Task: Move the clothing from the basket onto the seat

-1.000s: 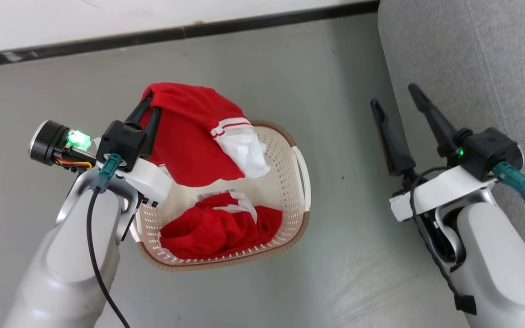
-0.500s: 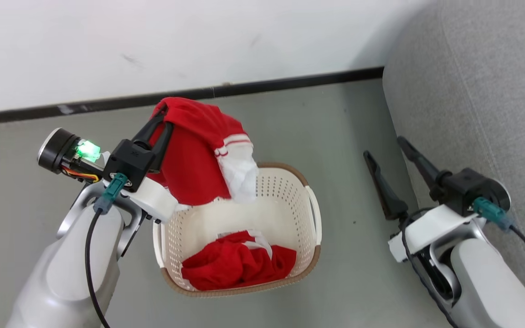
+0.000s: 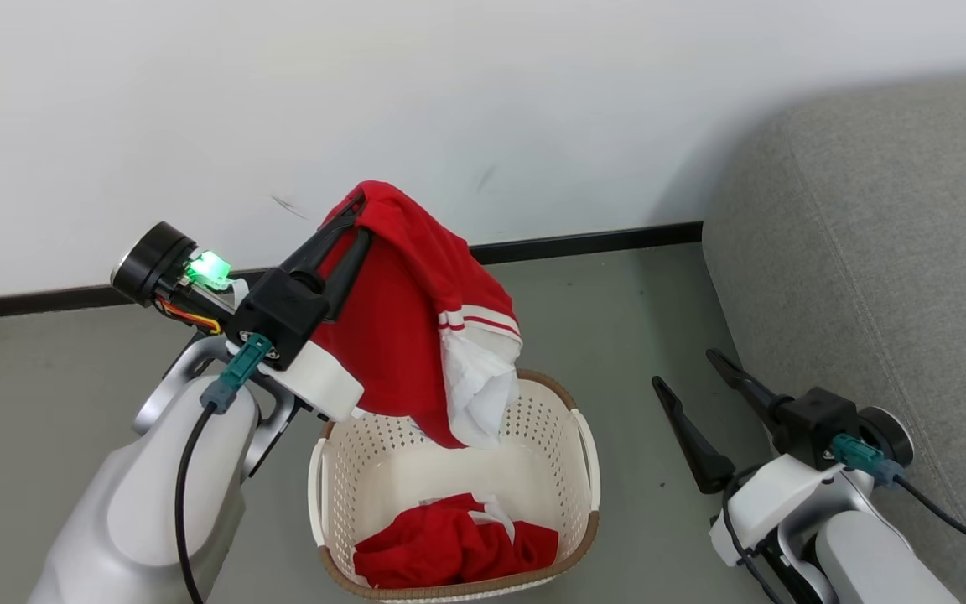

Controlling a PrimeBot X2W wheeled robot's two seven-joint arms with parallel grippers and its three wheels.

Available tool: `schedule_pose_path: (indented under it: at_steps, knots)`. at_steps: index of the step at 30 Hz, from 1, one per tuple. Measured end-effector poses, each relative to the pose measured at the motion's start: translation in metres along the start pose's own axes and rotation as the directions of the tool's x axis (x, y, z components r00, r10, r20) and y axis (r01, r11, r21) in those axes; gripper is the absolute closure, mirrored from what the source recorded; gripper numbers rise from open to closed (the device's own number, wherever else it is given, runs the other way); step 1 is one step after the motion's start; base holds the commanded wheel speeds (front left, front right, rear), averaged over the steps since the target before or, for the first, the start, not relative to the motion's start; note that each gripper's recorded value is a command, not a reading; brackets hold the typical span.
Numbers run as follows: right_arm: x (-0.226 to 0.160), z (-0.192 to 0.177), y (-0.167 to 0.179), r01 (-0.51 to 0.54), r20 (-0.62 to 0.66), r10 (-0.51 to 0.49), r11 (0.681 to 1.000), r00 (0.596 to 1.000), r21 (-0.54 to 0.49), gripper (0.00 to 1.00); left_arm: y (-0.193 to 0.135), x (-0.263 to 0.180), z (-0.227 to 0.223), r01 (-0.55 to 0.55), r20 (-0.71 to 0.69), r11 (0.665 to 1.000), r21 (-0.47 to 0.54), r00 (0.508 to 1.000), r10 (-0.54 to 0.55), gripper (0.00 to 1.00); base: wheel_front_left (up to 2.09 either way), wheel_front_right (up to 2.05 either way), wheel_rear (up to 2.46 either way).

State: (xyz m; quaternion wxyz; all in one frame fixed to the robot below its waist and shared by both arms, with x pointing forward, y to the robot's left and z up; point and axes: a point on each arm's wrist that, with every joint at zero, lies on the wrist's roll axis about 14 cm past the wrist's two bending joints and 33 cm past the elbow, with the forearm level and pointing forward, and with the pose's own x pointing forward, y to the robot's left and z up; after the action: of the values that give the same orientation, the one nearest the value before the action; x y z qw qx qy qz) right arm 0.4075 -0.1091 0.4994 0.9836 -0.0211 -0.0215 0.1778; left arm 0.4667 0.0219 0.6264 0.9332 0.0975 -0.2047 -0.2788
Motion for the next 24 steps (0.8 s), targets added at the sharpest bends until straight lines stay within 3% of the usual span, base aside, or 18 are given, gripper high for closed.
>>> schedule_pose_path:
  at_steps: [11, 16, 24]
  knots:
    - [-0.016, 0.007, -0.004, 0.0, -0.001, 0.0, 0.998, 1.0, -0.058, 0.0, -0.017, -0.001, 0.061, 0.045, 0.125, 0.998, 0.032, 0.991, -0.049, 1.0, 0.0, 0.0, 0.0]
    - [-0.021, 0.006, -0.002, -0.029, -0.019, 0.027, 0.99, 0.999, -0.141, 0.0, -0.027, -0.003, 0.084, 0.07, 0.165, 0.997, 0.041, 0.983, -0.076, 1.0, 0.0, 0.0, 0.0]
    - [-0.018, -0.003, 0.033, -0.146, -0.059, 0.137, 0.968, 0.989, -0.206, 0.0, -0.038, -0.008, 0.109, 0.091, 0.197, 0.994, 0.056, 0.975, -0.1, 1.0, 0.0, 0.0, 0.0]
